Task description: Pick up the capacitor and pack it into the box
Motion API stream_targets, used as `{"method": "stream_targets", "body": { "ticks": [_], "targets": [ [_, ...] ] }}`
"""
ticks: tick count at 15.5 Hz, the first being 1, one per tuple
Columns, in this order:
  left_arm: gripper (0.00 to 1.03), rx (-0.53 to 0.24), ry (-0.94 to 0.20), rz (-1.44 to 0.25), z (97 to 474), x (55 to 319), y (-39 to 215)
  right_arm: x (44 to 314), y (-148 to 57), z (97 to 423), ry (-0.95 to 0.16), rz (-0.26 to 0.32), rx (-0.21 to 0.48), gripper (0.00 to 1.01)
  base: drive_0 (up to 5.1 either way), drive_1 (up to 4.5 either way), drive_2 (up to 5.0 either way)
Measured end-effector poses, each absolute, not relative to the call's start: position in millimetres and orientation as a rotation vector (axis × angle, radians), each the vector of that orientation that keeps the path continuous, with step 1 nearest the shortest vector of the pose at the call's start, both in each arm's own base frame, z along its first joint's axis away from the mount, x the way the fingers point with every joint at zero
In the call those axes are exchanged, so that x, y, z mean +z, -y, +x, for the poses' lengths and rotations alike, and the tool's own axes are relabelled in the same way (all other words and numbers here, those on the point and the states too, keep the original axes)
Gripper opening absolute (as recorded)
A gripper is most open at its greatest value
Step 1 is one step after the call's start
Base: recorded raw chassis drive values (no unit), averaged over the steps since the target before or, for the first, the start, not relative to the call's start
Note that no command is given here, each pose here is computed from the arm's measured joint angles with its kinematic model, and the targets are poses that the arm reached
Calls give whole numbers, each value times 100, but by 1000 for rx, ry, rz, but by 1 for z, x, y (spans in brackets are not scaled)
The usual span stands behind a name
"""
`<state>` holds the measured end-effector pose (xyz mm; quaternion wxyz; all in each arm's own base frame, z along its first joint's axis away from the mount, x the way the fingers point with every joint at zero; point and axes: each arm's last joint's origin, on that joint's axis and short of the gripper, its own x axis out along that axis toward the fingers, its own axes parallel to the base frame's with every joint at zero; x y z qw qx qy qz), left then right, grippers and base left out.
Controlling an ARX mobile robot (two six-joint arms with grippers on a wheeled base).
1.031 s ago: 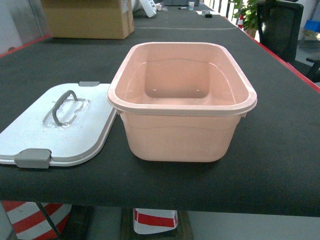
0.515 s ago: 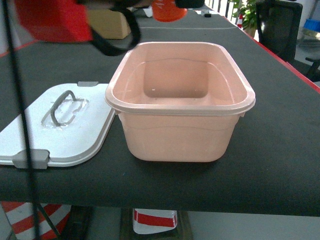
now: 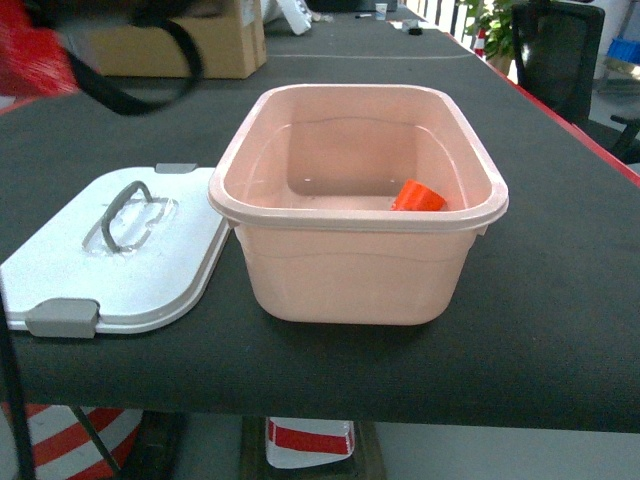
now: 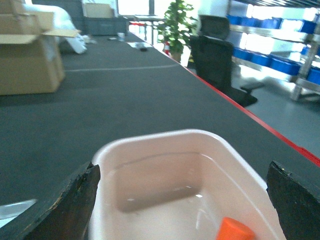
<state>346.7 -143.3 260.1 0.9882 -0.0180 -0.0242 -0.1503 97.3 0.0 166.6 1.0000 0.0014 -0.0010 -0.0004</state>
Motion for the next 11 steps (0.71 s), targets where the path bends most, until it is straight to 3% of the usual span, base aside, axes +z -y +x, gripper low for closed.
{"method": "stream_targets", "body": {
  "ticks": [6,8,11],
  "targets": [
    [98,-149,79,-38,358,264,73,167,0,97,2,3,0,98,0,0,0],
    [98,-61,19,-27,369,242,21,167,0,97,2,3,0,98,0,0,0],
    [98,-34,-119,-27,389,196,-16,167,0,97,2,2,0,98,0,0,0]
  ]
}}
